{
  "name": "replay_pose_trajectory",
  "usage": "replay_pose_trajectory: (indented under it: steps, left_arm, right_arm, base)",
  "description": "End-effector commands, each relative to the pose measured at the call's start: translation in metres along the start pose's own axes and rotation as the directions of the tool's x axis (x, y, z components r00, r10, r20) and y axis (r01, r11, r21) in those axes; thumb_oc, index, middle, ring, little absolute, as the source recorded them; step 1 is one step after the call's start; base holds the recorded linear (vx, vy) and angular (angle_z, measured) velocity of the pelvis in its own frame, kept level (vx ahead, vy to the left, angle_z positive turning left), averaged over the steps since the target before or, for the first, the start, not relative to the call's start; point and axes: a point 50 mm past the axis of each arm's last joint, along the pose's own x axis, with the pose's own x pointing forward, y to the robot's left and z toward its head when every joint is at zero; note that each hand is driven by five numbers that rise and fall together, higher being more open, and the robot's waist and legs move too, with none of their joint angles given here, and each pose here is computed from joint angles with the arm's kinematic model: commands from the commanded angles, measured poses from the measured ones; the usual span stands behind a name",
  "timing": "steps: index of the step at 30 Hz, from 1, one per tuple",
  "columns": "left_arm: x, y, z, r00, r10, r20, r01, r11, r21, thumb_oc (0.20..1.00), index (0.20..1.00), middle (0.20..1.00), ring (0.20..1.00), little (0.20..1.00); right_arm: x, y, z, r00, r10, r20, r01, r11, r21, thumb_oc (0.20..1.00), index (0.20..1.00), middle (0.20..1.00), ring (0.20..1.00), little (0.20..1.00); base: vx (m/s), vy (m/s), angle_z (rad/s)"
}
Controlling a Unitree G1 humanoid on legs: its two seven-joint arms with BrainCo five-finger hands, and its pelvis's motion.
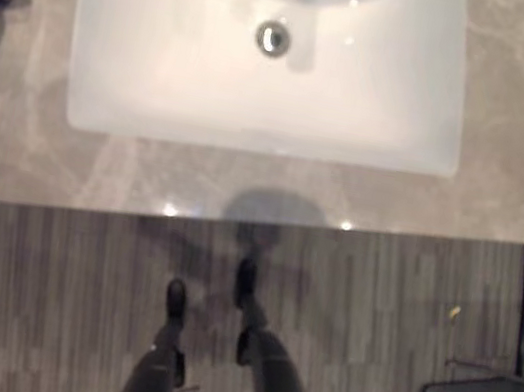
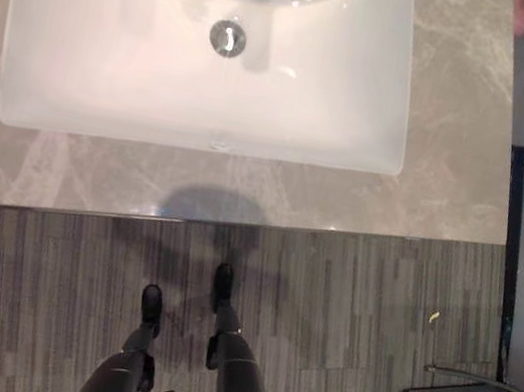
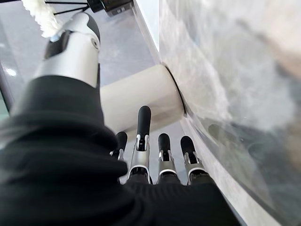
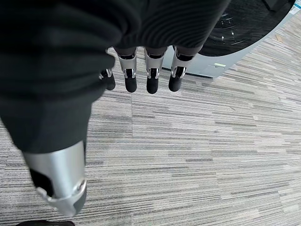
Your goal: Put brush and paste in cup on sink, flatten towel.
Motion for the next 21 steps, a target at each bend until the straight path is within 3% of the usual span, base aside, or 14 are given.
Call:
replay_pose_trajectory:
  steps: [1, 14, 21]
  left_arm:
    - [0.008, 0.009, 0.015, 0.997, 0.038, 0.061, -0.037, 0.999, -0.007, 1.000, 1.000, 1.000, 1.000, 1.000]
    - [0.002, 0.007, 0.002, 0.999, 0.025, 0.021, -0.025, 1.000, -0.008, 1.000, 1.000, 1.000, 1.000, 1.000]
    - [-0.042, -0.003, -0.037, 0.992, -0.103, -0.072, 0.104, 0.994, 0.018, 1.000, 1.000, 1.000, 1.000, 1.000]
  right_arm:
    - [-0.009, -0.033, -0.017, 0.994, -0.084, -0.066, 0.084, 0.996, -0.003, 1.000, 1.000, 1.000, 1.000, 1.000]
    - [-0.007, -0.034, -0.008, 0.996, -0.080, -0.040, 0.079, 0.997, -0.012, 1.000, 1.000, 1.000, 1.000, 1.000]
    - [-0.010, -0.035, -0.022, 0.991, -0.095, -0.090, 0.094, 0.996, -0.011, 1.000, 1.000, 1.000, 1.000, 1.000]
  base:
    - [0.00, 0.000, 0.00]
    - [-0.05, -0.023, -0.02]
    - [-0.07, -0.053, -0.01]
